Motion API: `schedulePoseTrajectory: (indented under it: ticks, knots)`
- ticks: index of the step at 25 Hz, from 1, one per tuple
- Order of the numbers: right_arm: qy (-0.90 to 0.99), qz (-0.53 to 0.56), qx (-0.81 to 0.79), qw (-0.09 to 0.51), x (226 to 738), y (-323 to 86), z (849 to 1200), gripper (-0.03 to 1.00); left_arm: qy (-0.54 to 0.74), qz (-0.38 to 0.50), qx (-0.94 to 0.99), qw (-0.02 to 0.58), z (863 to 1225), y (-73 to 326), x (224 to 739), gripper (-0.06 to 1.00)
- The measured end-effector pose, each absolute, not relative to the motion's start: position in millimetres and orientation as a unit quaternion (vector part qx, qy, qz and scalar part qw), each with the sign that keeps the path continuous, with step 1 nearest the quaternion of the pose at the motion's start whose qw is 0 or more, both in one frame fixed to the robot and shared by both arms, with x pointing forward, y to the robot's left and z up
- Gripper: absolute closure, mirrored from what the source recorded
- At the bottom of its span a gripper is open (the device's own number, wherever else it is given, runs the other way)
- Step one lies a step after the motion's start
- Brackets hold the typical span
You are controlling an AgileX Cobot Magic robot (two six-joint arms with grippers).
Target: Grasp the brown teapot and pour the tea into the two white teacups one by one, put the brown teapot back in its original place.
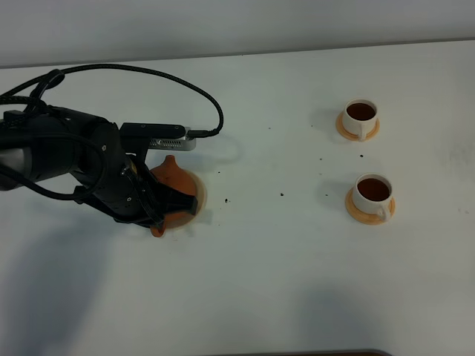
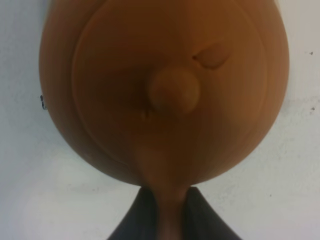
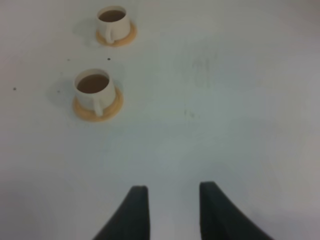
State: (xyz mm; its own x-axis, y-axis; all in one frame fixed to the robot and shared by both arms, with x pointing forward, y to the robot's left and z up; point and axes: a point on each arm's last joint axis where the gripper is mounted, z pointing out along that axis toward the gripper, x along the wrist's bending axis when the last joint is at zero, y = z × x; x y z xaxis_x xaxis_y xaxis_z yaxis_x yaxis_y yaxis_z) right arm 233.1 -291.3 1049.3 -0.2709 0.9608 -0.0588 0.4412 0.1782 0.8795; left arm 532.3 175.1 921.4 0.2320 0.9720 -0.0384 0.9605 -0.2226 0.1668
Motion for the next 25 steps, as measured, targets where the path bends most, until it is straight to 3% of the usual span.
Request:
schedulePoseTrajectory:
  ticks: [7,15,19,25]
  knots:
    - [0.693,0.394,0.506,0.330,233.1,-291.3,1049.3,0.73,0.618,0.036,0.781,0.077,921.3,175.1,532.2,0.81]
    - [0.693,0.394,0.506,0.330,233.1,-291.3,1049.3,0.73,0.618,0.039,0.781,0.081,925.3,175.4,531.7,0.50]
    - [0.693,0.394,0.506,0.330,233.1,-291.3,1049.3,0.73,0.616,0.045,0.781,0.092,948.4,178.3,524.7,0.44]
    - [0.693,0.394,0.506,0.330,233.1,-291.3,1049.3,0.73,0.580,0.035,0.811,0.069,1004.7,193.7,488.4,0.44]
